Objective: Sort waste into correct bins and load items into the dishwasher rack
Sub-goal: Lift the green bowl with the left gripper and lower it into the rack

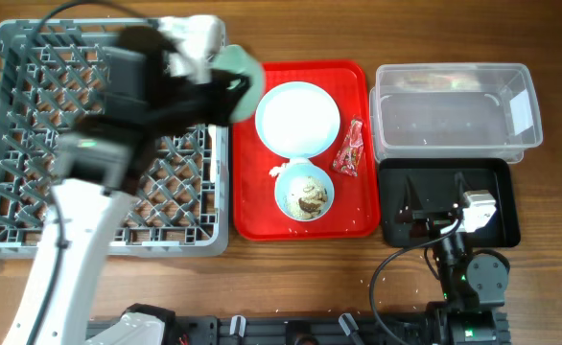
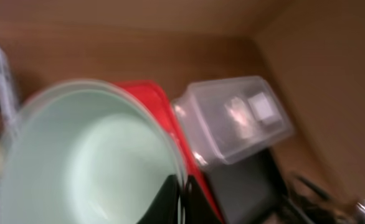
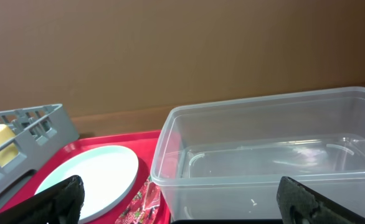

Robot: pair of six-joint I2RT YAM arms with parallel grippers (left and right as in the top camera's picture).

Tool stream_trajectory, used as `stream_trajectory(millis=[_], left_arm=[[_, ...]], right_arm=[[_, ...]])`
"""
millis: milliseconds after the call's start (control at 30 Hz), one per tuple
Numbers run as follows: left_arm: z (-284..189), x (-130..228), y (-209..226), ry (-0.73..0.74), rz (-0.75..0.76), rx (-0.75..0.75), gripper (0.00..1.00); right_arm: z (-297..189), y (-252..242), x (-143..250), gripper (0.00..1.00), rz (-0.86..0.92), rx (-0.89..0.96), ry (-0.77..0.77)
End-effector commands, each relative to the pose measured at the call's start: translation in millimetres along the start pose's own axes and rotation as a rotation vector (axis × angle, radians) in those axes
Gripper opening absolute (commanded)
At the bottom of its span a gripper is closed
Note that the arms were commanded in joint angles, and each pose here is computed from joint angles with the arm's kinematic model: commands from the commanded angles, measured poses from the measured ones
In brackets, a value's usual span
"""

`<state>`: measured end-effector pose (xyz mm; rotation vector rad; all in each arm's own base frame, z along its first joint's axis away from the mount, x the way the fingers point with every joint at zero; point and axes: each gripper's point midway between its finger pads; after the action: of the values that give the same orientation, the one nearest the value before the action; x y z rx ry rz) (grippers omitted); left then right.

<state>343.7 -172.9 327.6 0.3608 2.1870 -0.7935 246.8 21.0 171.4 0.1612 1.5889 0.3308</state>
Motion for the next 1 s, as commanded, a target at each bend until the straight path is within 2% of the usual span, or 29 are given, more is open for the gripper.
stream_trajectory(millis=[0,67,133,233,367,533,667,967], left_arm=[[-47,21,16,0.093,-0.313,0.373,0.04],[-49,36,38,0.122,-0.367,0.372,0.04],[-46,49,32,0.124,-0.378,0.529,0.04],[-21,76,53,0.147,-0.432,0.557,0.04],[-3,94,86,0.09,-0.499,0.615,0.04],[3,112,159,0.034,-0.679,0.545,0.04],[12,129,184,0.047,-0.766,0.518,0.04],[24,145,206,0.093,-0.688,0.389,0.04]], right_arm=[[0,0,-1,1.0,0.012,0.0,-0.007],[0,0,-1,1.0,0.012,0.0,-0.007],[0,0,-1,1.0,0.012,0.0,-0.007],[0,0,-1,1.0,0.012,0.0,-0.008],[0,0,-1,1.0,0.012,0.0,-0.008],[0,0,-1,1.0,0.012,0.0,-0.008],[0,0,-1,1.0,0.012,0.0,-0.008],[0,0,-1,1.0,0.012,0.0,-0.007]])
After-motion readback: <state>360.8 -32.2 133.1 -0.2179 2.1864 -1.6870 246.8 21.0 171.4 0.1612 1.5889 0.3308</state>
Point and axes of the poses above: each gripper's point midway between its finger pads, its own z axis out along the fingers, its own y axis along the line the jaws close on, x = y × z, and after that the axes turned 8 degrees about z, right-handed
